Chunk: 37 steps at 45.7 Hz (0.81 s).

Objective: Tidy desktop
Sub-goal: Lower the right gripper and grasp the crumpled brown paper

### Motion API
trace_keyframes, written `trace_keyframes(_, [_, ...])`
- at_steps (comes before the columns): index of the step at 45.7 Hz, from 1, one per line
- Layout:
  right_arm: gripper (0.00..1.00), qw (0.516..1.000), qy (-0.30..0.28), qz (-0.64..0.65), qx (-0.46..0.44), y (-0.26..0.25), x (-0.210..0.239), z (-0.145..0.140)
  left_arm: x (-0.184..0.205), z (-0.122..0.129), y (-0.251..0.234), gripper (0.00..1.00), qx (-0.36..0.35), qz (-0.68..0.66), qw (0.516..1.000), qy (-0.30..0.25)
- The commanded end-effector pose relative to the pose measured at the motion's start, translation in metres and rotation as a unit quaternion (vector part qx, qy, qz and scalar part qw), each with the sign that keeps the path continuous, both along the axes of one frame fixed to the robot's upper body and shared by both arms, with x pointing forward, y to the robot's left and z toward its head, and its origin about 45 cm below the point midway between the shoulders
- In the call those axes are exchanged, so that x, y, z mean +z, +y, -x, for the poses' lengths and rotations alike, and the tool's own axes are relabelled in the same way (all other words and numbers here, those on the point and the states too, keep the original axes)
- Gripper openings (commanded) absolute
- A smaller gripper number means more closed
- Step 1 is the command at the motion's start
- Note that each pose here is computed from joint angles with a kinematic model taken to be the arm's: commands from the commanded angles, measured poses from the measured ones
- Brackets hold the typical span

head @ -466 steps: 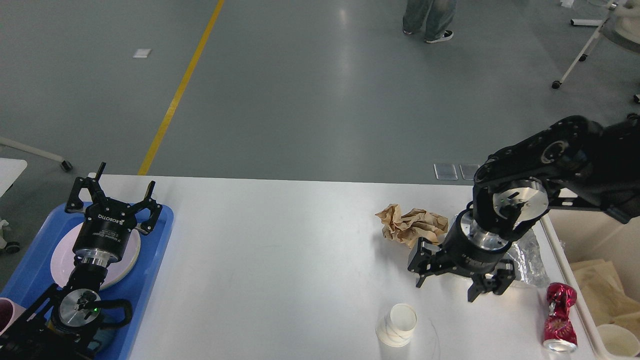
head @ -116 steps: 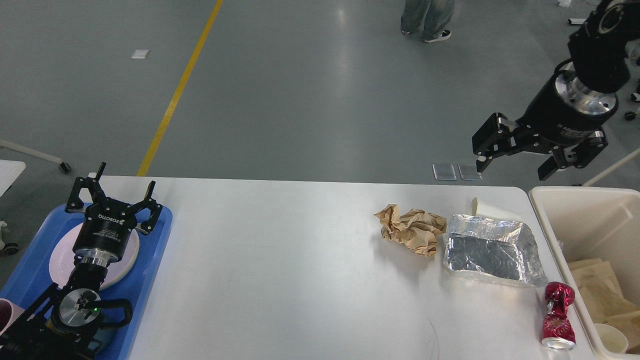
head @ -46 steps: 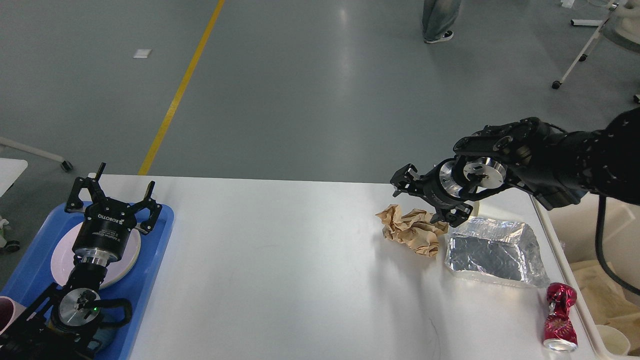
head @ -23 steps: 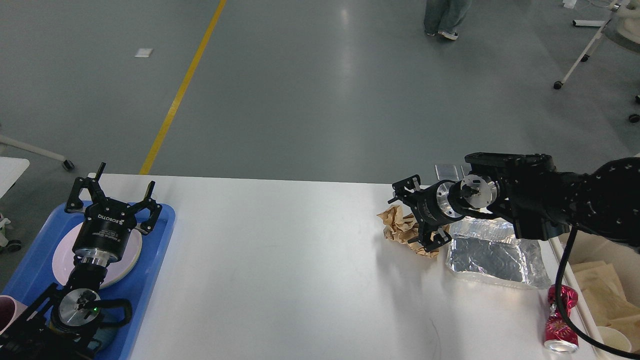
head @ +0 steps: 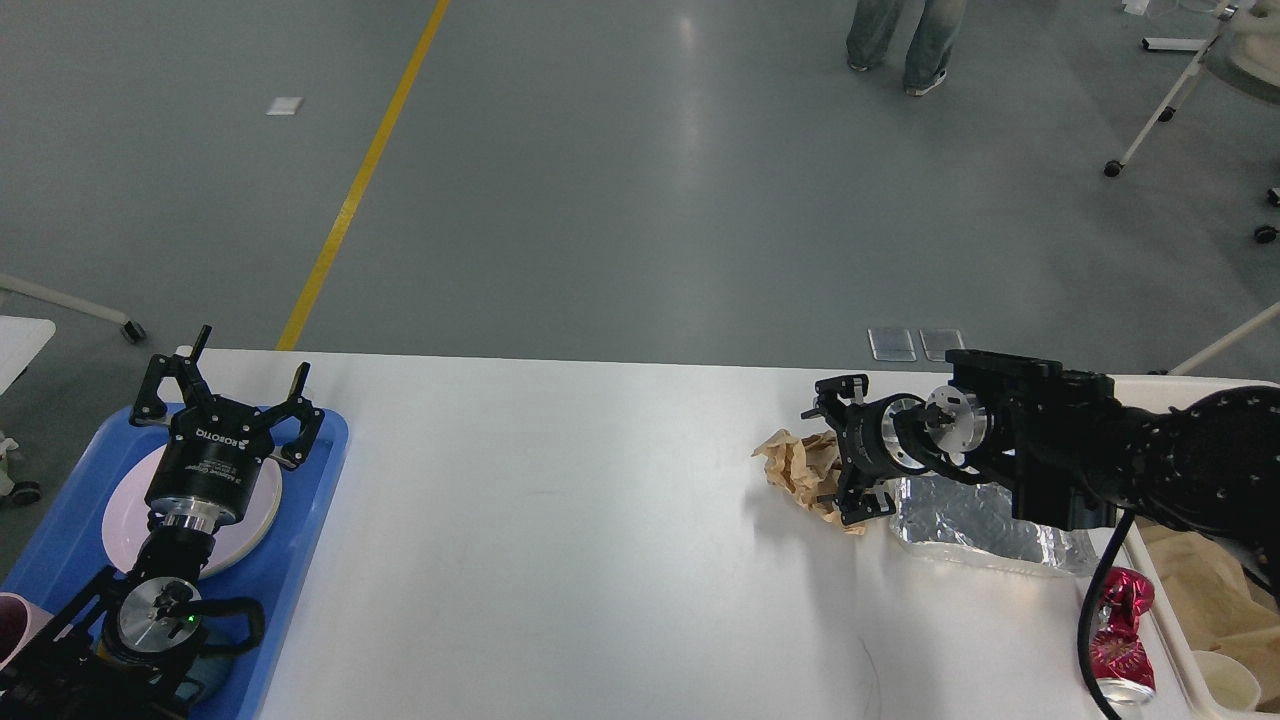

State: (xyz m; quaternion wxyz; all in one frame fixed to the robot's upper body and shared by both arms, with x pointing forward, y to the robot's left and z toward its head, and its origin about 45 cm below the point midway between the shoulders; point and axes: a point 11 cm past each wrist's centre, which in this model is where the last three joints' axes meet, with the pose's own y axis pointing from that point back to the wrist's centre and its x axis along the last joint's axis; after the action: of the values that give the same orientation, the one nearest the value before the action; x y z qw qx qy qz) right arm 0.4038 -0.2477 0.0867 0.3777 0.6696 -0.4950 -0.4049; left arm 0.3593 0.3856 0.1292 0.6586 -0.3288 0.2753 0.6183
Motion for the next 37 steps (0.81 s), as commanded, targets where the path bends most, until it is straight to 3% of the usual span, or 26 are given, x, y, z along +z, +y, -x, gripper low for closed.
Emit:
trace_keyframes(1, [1.0,1.0,0.0,-0.002,-0.017,-0.005,-0.011,0.004,0.0,0.0,0.0,0.96,0.0,0.0,1.0,0.0])
trace_keyframes(14, [0.99,1.0,0.007,0.017,0.007,0.007,-0.021,0.011,0.0,0.0,0.0,0.96,-0.001,0.0,1.0,-0.001])
trace_keyframes(17, [0.84,1.0,0.007,0.022,0.018,0.01,-0.022,0.013,0.0,0.0,0.0,0.96,0.0,0.0,1.0,0.0])
trace_keyframes(19, [0.6,1.0,0.009,0.021,0.021,0.011,-0.023,0.014,0.0,0.0,0.0,0.96,0.0,0.0,1.0,0.0])
trace_keyframes(26, [0.18,0.999,0.012,0.02,0.027,0.016,-0.024,0.016,0.0,0.0,0.0,0.96,0.0,0.0,1.0,0.0])
trace_keyframes(28, [0.02,0.999,0.013,0.019,0.029,0.017,-0.025,0.016,0.0,0.0,0.0,0.96,-0.001,0.0,1.0,-0.001])
trace_keyframes(37, [0.0,0.998,0.014,0.021,0.053,0.029,-0.024,0.018,0.0,0.0,0.0,0.96,-0.001,0.0,1.0,-0.001])
